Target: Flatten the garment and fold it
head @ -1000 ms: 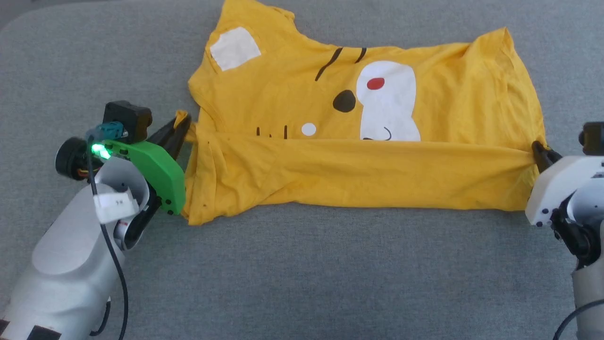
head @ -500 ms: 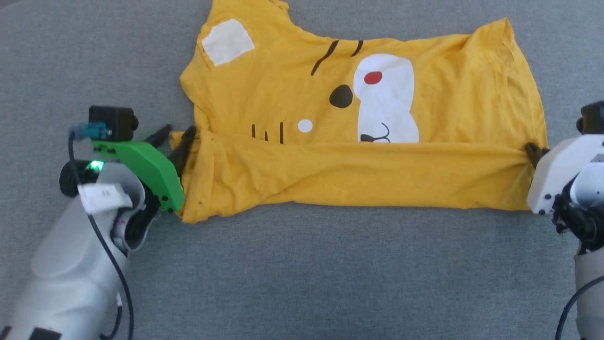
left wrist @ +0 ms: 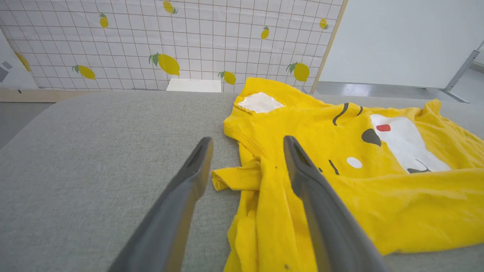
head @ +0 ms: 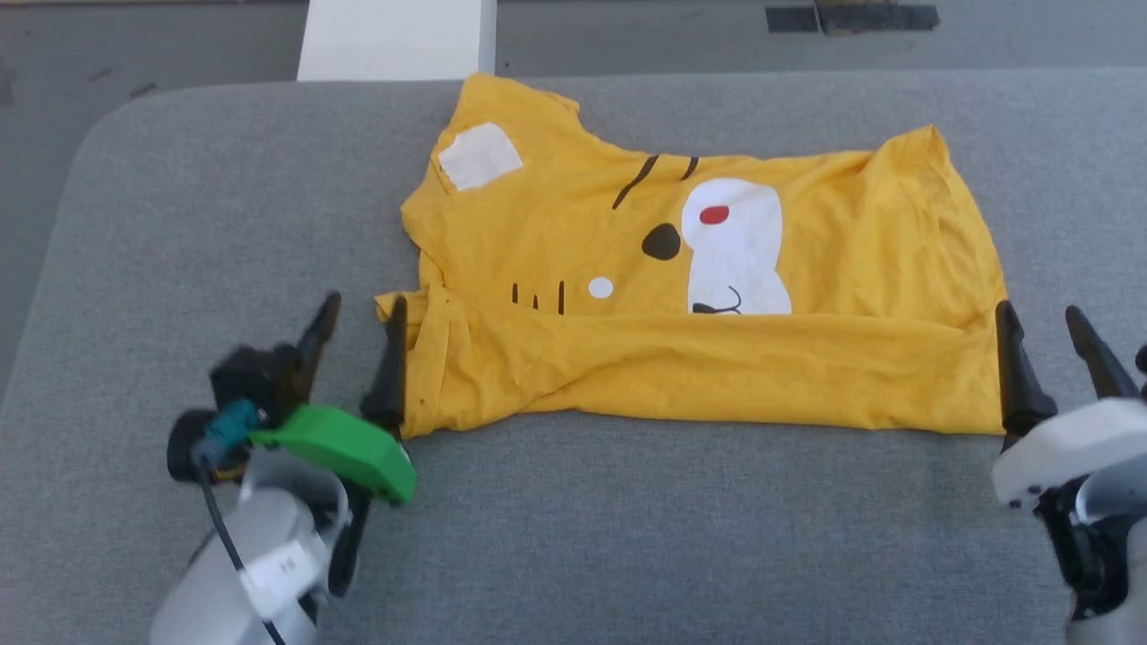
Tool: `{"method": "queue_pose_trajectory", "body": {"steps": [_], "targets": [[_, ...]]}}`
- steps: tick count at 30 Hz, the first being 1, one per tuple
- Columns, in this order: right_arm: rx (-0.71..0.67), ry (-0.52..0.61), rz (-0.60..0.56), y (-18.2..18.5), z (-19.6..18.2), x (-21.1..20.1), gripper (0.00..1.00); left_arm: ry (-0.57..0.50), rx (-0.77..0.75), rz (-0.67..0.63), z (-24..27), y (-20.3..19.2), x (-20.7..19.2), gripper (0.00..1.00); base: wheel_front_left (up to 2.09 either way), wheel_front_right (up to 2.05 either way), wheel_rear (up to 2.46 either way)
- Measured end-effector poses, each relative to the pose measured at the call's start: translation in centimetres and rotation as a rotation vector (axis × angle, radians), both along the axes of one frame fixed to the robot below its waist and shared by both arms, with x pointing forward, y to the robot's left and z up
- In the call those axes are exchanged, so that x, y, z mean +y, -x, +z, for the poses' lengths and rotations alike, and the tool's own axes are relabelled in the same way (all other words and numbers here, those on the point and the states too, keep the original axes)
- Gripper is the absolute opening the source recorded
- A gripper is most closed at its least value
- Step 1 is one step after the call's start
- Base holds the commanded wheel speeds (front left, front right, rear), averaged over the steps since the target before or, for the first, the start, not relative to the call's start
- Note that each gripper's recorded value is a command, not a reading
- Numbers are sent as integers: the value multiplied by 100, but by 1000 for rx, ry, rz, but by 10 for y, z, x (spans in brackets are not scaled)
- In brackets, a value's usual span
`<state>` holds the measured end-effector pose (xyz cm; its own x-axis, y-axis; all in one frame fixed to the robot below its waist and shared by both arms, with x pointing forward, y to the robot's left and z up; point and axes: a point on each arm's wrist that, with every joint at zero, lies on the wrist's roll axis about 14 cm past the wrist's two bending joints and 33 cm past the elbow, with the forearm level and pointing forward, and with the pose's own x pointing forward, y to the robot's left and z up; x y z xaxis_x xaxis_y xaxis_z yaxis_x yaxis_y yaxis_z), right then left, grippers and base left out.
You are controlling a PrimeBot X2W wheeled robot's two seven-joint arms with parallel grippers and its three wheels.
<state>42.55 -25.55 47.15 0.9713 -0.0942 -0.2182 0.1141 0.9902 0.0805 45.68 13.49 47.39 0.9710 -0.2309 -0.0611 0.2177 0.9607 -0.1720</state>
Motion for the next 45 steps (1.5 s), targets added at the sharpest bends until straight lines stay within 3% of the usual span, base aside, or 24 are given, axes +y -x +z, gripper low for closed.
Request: {"method": "queue_pose_trajectory", "body": {"steps": [9, 18, 22, 23, 25, 34, 45], "targets": [[-191, -2, -10, 33, 26, 13, 100, -38, 162, -11, -34, 36, -10, 100, 0, 0, 0], [-202, -7, -22, 46, 25, 14, 100, -40, 442, 122, -78, 36, 3, 100, 0, 0, 0], [-183, -9, -28, 49, 19, 13, 100, -30, 565, 121, -91, 35, -2, 100, 0, 0, 0], [-179, -8, -30, 49, 18, 12, 100, -23, 591, 112, -92, 35, -4, 87, 0, 0, 0], [-171, 0, -32, 50, 16, 11, 100, -15, 619, 98, -92, 32, -8, 0, 0, 0, 0], [-51, 9, -74, 44, -5, -6, 100, 14, 626, 59, -87, 32, -20, 0, 0, 0, 0], [537, -139, -98, 30, -84, -13, 100, 27, 609, 48, -87, 35, -18, 0, 0, 0, 0]]}}
